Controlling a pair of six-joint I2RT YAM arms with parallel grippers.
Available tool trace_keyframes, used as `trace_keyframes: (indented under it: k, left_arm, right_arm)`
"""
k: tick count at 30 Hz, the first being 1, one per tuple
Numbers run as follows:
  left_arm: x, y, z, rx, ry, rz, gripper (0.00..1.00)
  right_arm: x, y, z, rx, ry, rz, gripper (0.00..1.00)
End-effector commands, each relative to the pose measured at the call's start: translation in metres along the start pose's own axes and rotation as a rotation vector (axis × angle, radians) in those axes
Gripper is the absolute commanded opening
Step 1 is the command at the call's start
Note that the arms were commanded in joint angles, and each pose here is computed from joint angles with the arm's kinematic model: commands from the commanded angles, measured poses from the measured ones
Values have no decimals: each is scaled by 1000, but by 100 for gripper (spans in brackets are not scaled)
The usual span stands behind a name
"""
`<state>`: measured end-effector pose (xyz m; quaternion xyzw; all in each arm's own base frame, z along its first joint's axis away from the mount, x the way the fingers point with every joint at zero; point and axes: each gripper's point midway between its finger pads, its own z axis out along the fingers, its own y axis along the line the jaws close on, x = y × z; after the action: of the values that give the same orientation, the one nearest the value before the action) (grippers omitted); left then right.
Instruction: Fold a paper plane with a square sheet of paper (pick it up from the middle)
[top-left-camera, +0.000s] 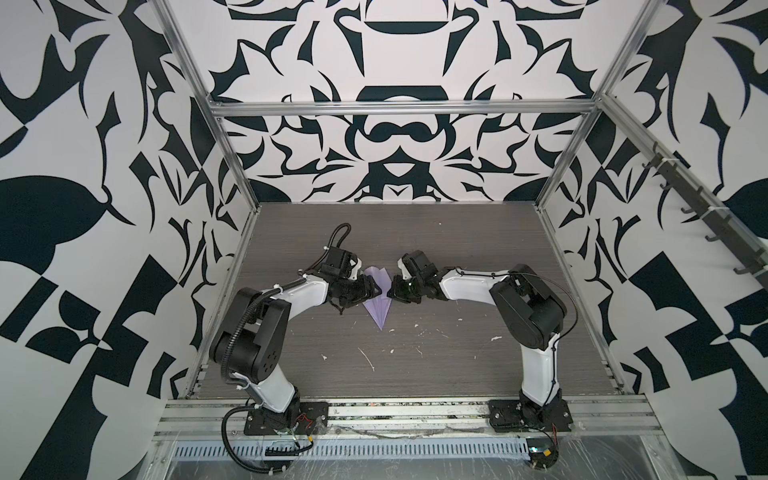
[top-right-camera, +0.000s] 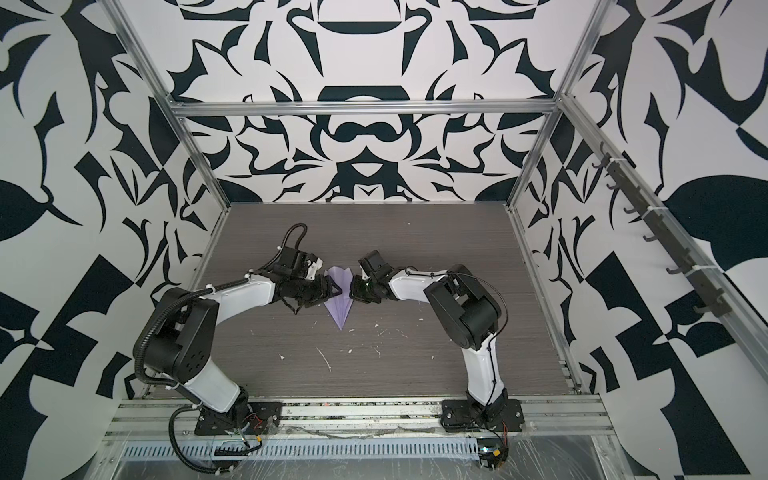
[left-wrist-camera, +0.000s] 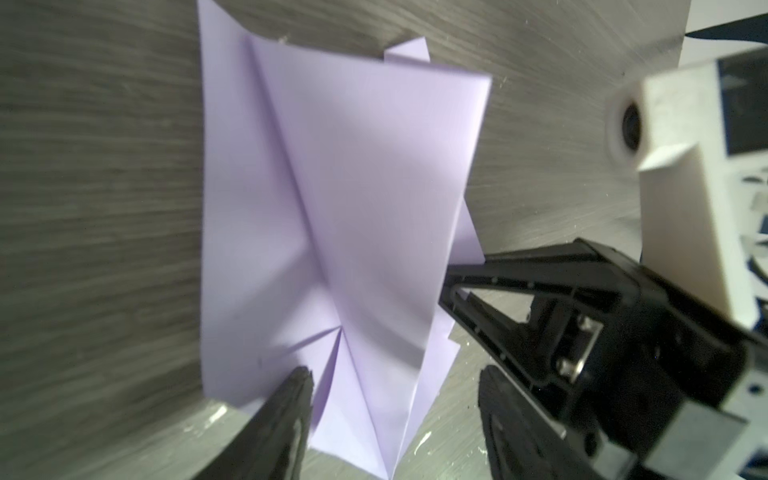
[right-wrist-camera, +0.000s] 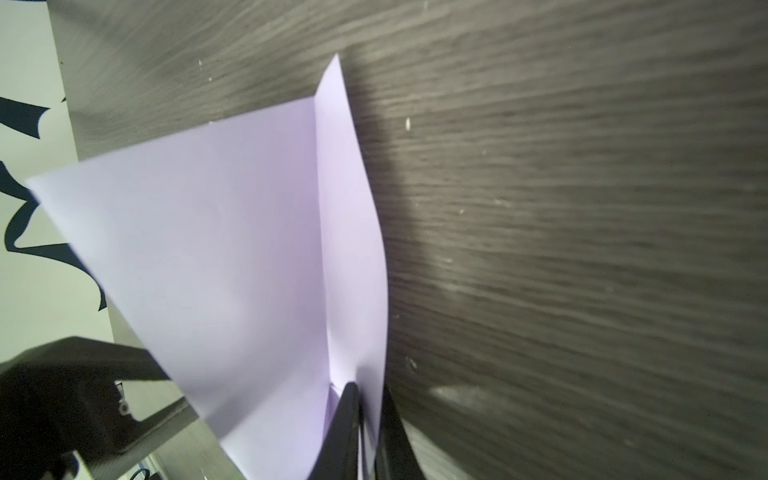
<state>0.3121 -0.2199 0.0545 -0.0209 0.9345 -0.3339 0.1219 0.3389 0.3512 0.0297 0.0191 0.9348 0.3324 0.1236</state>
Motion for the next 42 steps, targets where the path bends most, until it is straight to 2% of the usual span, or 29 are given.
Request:
trace_keyframes:
  k: [1, 5, 9, 19, 24, 32, 37, 42]
  left_arm:
    - [4, -2, -6, 15, -14, 35, 68]
    - [6, 2, -8, -16, -4, 29, 68]
    - [11, 3, -7, 0, 5, -35, 68]
    - [12, -22, -2, 166, 22, -111, 67]
    - [10, -25, 0, 182, 16, -110, 64]
    - [17, -17, 11, 109, 37, -102, 59]
    - [24, -10, 16, 40, 49, -79, 56]
    - [27, -12, 17, 39, 55, -62, 54]
  right_arm:
    - [-8, 10, -3, -30, -22, -3, 13]
    - [-8, 9, -2, -26, -20, 0, 13]
    - [-8, 8, -2, -22, -21, 4, 12]
    - [-7, 5, 1, -15, -16, 20, 10]
    - [-7, 5, 1, -19, -18, 23, 10]
    - [-6, 14, 0, -72, -17, 21, 9]
    - [-7, 26, -5, -145, -12, 11, 12]
    - [-6, 42, -11, -228, 2, -6, 15]
